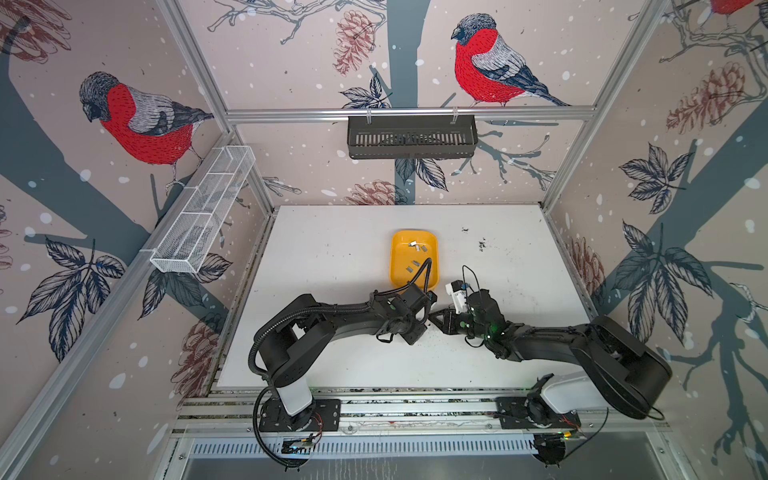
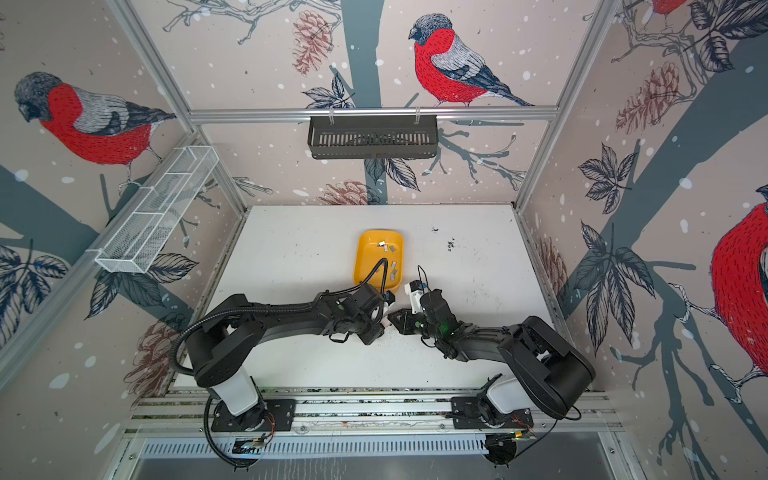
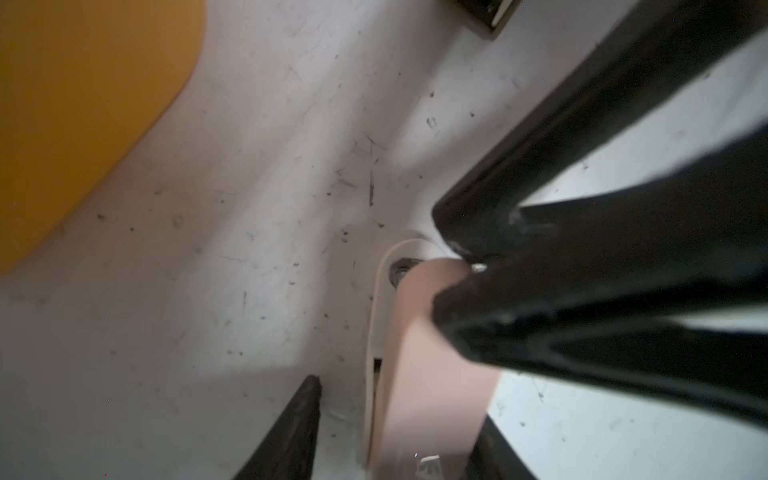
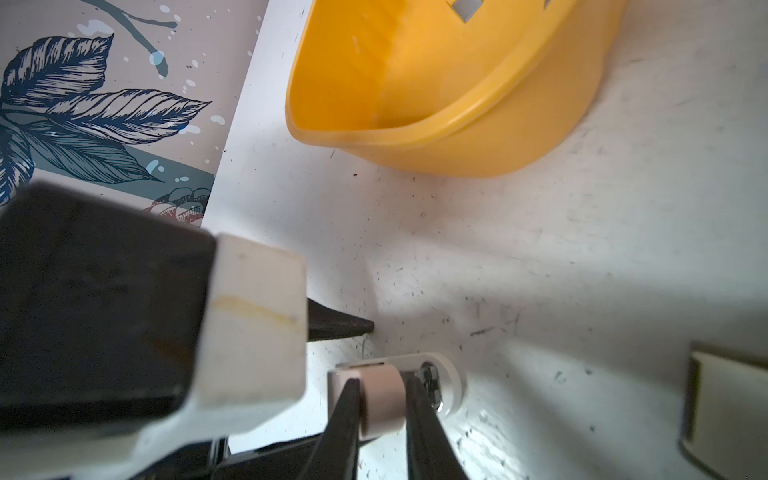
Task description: Load the staples into the stapler
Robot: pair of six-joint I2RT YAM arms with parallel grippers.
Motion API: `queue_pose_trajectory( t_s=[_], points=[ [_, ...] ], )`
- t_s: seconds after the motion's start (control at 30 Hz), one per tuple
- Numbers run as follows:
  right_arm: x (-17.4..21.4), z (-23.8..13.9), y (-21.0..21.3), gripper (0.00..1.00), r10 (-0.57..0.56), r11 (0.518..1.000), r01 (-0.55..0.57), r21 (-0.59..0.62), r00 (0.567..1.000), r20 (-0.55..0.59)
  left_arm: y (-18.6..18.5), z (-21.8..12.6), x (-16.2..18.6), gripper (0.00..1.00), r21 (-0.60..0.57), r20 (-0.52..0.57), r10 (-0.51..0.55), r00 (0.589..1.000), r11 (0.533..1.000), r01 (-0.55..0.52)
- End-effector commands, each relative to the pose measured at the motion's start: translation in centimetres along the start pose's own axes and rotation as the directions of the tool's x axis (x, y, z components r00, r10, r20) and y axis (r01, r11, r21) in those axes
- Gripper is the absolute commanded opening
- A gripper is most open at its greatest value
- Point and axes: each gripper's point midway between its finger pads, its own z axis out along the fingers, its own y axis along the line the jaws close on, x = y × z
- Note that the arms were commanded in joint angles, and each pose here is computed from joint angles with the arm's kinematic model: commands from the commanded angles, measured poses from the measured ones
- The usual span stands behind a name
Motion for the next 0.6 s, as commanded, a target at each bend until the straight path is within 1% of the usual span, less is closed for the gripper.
queue_pose_trajectory(
  t_s=[0.0,0.07,0.13,0.2,0.3,0.37,0.5,0.57],
  points=[
    [-0.2,-0.1,0.3,0.22,-0.006,1.000,0.006,0.001,1.000,0.001,0.1,0.3,0.4,0.45,-0.021,-0.027,0.027,0.999,0.999,-0.028],
    [-0.4,-0.2,0.5,0.23,-0.008,1.000,0.008,0.002,1.000,0.003,0.1,0.4,0.5,0.43,-0.026,-0.031,0.029,0.999,0.999,-0.030],
    [-0.6,-0.3,0.6,0.25,-0.007,1.000,0.007,0.001,1.000,0.007,0.0,0.3,0.4,0.37,-0.029,-0.025,0.031,0.999,0.999,-0.032],
    [-0.8,-0.5,0.9,0.27,-0.005,1.000,0.005,-0.004,1.000,0.011,-0.2,0.0,0.2,0.35,-0.023,-0.014,0.033,0.999,0.999,-0.034],
    [-1.0,-0.8,1.1,0.30,0.003,1.000,-0.003,-0.008,1.000,0.018,-0.3,-0.4,-0.2,0.28,-0.020,-0.002,0.034,0.999,0.999,-0.034],
    [-1.3,-1.1,1.2,0.32,0.008,1.000,-0.008,-0.009,1.000,0.027,-0.5,-1.0,-0.6,0.22,-0.009,0.012,0.038,0.999,0.999,-0.038],
    [-1.8,-2.1,1.6,0.36,0.015,1.000,-0.014,-0.017,0.999,0.041,-1.2,-2.6,-1.7,0.19,0.020,0.041,0.050,0.998,0.999,-0.051],
    [-2.5,-3.3,2.2,0.39,0.021,0.999,-0.019,-0.043,0.998,0.064,-1.7,-3.7,-2.4,0.17,0.043,0.057,0.060,0.997,0.997,-0.063]
  ],
)
